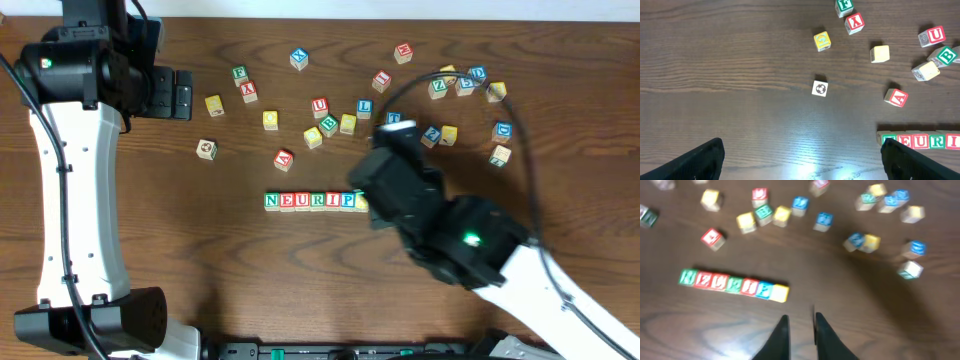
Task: Spell out NEURIPS
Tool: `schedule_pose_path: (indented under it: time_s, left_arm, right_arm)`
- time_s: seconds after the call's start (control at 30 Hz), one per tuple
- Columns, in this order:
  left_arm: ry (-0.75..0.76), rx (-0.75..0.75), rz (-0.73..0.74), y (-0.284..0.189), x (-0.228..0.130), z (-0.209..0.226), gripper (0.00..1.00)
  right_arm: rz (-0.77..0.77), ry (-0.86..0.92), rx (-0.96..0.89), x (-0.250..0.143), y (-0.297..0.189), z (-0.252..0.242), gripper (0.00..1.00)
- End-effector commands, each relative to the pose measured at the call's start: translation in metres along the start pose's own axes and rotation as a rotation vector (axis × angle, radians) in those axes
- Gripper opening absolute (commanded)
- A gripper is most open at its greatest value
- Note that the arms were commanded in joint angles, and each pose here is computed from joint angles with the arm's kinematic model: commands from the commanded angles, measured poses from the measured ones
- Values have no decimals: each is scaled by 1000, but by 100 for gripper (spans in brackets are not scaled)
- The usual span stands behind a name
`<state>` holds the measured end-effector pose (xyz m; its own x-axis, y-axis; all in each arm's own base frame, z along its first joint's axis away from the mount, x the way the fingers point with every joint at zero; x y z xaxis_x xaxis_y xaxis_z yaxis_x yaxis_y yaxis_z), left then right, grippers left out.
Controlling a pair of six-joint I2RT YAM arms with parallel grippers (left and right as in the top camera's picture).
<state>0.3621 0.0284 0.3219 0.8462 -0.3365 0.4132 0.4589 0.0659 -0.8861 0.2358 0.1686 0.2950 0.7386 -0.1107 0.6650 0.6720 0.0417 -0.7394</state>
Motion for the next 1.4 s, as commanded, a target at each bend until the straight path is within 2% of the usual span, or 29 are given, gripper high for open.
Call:
schedule_pose_path:
  time_s: [0.0, 0.1, 0.13, 0.17, 0.2, 1.37]
  left_arm:
    - [2, 22, -16, -7, 1, 4, 98]
    - [1, 22, -16, -7, 1, 4, 98]
    - [1, 22, -16, -7, 1, 4, 98]
    - [1, 22, -16, -7, 1, 4, 98]
    - [1, 22, -16, -7, 1, 4, 98]
    - [1, 22, -16, -7, 1, 4, 98]
  right_arm:
    - [-49, 60, -44, 12, -9, -25, 24]
    - [-59, 99, -74, 17, -14, -43, 48]
    - [-61, 109, -83, 18, -16, -48, 63]
    - [-61, 117, -92, 19, -16, -52, 89]
    - [-60, 120, -99, 19, -17, -55, 99]
    - [-49, 101, -113, 18, -17, -60, 99]
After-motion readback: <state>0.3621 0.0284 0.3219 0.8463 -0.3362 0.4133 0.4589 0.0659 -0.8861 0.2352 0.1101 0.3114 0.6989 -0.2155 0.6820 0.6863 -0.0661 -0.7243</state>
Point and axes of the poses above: each gripper's point midway between its finger pads, its own y axis out along the fingers, its own z axis along the line the jaws close on, x = y × z, the point moved 4 cm from there along -y, back along the fingers, and after that the axes turned 15 degrees about y, right-handed, at the moved point
